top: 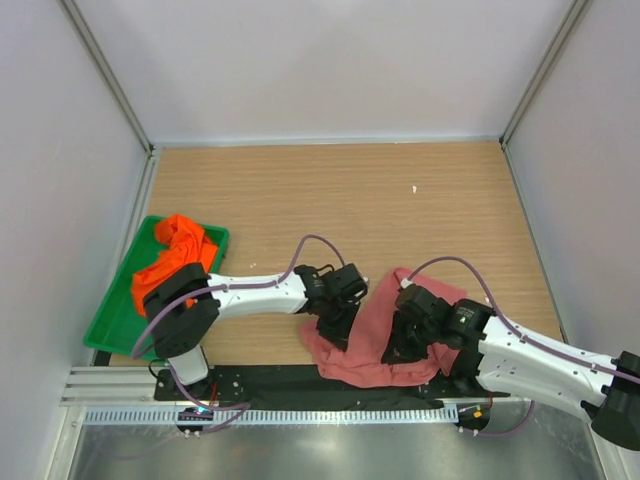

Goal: Fold and stack the t-shirts
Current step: Flatten the tshirt out

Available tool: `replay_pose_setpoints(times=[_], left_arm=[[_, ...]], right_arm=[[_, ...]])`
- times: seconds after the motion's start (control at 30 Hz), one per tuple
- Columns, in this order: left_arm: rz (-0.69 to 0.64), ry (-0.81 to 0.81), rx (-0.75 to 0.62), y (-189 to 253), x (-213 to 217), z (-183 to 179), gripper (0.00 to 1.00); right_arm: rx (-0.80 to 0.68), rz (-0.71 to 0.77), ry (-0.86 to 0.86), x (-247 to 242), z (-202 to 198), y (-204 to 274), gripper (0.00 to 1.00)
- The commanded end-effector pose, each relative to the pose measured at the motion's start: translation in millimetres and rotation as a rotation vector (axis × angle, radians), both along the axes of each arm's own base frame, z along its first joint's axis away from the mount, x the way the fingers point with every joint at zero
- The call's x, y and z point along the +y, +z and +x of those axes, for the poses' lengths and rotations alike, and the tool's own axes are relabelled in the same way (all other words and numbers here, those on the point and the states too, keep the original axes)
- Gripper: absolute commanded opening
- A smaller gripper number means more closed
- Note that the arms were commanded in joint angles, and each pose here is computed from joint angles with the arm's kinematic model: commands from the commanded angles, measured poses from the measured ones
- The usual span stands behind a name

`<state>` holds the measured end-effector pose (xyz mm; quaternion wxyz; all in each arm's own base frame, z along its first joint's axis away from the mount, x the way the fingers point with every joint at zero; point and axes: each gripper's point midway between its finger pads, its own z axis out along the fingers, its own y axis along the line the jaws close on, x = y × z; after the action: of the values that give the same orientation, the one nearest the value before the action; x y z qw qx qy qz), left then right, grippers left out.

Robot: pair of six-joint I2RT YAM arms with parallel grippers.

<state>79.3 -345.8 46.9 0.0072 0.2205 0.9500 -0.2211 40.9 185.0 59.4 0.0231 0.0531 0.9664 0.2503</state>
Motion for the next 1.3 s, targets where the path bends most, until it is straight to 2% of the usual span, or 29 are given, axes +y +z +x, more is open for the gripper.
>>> replay_pose_setpoints(times=[0.0,0.03,0.07,0.13,0.17,0.2,0.27,0.37,0.4,0.43,0.47,0.5,0.53,0.57,0.6,0.63,0.67,0.7,0.8,0.83,0.87,0.9,0.93,0.97,1.0,1.03,1.1,1.17,1.27], left_arm=[[-0.036,-0.019,-0.038,20.4,-6.5,8.5,0.0],[-0.007,0.004,-0.109,25.2,-0.6,23.9,0.0],[0.03,0.027,-0.144,33.9,10.9,36.7,0.0],[0.003,0.048,-0.307,85.2,12.1,73.6,0.0],[0.092,0.108,-0.396,98.9,37.4,101.5,0.0],[0.03,0.149,-0.496,148.6,31.0,127.0,0.0],[0.049,0.225,-0.645,198.9,58.6,166.0,0.0],[-0.151,0.334,-0.88,309.2,70.8,208.1,0.0],[-0.22,0.354,-0.94,336.4,73.1,213.3,0.0],[-0.278,0.374,-1.0,359.7,75.8,219.2,0.0],[-0.385,0.417,-1.109,401.5,83.1,228.4,0.0],[-0.446,0.413,-1.14,418.5,83.1,230.6,0.0],[-0.484,0.427,-1.166,432.7,85.7,236.1,0.0],[-0.525,0.453,-1.21,457.2,96.0,244.4,0.0],[-0.521,0.439,-1.207,456.8,90.6,256.1,0.0],[-0.527,0.417,-1.204,459.5,87.7,260.2,0.0],[-0.526,0.416,-1.238,476.3,96.8,261.5,0.0],[-0.506,0.409,-1.234,472.8,95.9,268.9,0.0],[-0.452,0.428,-1.238,467.6,105.8,291.1,0.0],[-0.452,0.426,-1.225,463.8,106.2,297.3,0.0],[-0.43,0.444,-1.216,459.8,116.9,304.3,0.0],[-0.433,0.448,-1.211,459.4,120.8,306.4,0.0],[-0.422,0.449,-1.187,448.9,122.7,311.5,0.0],[-0.456,0.403,-1.157,443.6,121.3,312.8,0.0],[-0.441,0.388,-1.133,433.6,121.2,314.8,0.0],[-0.376,0.366,-1.101,412.6,124.2,318.5,0.0],[-0.291,0.363,-1.062,385.6,131.6,323.4,0.0],[-0.13,0.404,-0.989,339.5,153.0,333.3,0.0],[0.032,0.456,-0.895,291.8,179.1,337.6,0.02]], right_arm=[[-0.072,0.018,-0.035,3.0,12.9,12.9,0.12],[-0.109,0.025,-0.043,4.6,19.9,25.5,0.03],[-0.155,-0.002,-0.063,0.1,28.8,30.1,0.01],[-0.213,-0.02,-0.052,-3.0,37.1,54.1,0.01],[-0.247,-0.037,-0.057,-5.8,43.0,62.2,0.01],[-0.294,-0.056,-0.068,-9.6,51.0,80.9,0.01],[-0.356,-0.059,-0.086,-12.4,60.8,104.1,0.01],[-0.531,-0.04,-0.137,-15.3,89.6,166.9,0.01],[-0.652,-0.02,-0.2,-22.2,108.2,212.9,0.01],[-0.711,-0.02,-0.21,-23.7,117.5,235.7,0.01],[-0.78,-0.079,-0.177,-24.3,132.0,251.7,0.01],[-0.818,-0.122,-0.175,-28.7,140.7,268.2,0.01],[-0.932,-0.094,-0.255,-41.2,152.0,325.5,0.01],[-0.961,-0.165,-0.212,-36.7,165.3,335.2,0.01],[-0.983,-0.177,-0.202,-39.5,166.7,349.9,0.01],[-1.047,-0.109,-0.22,-42.2,163.7,387.8,0.01],[-1.032,-0.106,-0.159,-28.1,166.5,387.2,0.01],[-1.011,-0.092,-0.127,-24.5,161.5,386.4,0.01],[-0.895,0.054,0.052,14.9,138.1,363.3,0.01],[-0.81,0.05,0.127,29.4,132.4,328.2,0.01],[-0.733,0.148,0.205,49.8,116.0,314.7,0.01],[-0.682,0.357,0.327,81.4,90.6,322.2,0.01],[-0.527,0.436,0.37,95.6,68.0,291.2,0.01],[-0.467,0.538,0.418,108.9,50.5,289.5,0.01],[-0.456,0.717,0.52,131.3,23.4,307.2,0.01],[-0.333,0.715,0.522,141.8,9.4,281.9,0.01],[-0.254,0.74,0.668,157.2,-32.9,276.8,0.01],[-0.218,0.685,0.755,175.2,-45.6,255.0,0.01],[-0.212,0.724,0.766,193.5,-45.0,248.0,0.09]])
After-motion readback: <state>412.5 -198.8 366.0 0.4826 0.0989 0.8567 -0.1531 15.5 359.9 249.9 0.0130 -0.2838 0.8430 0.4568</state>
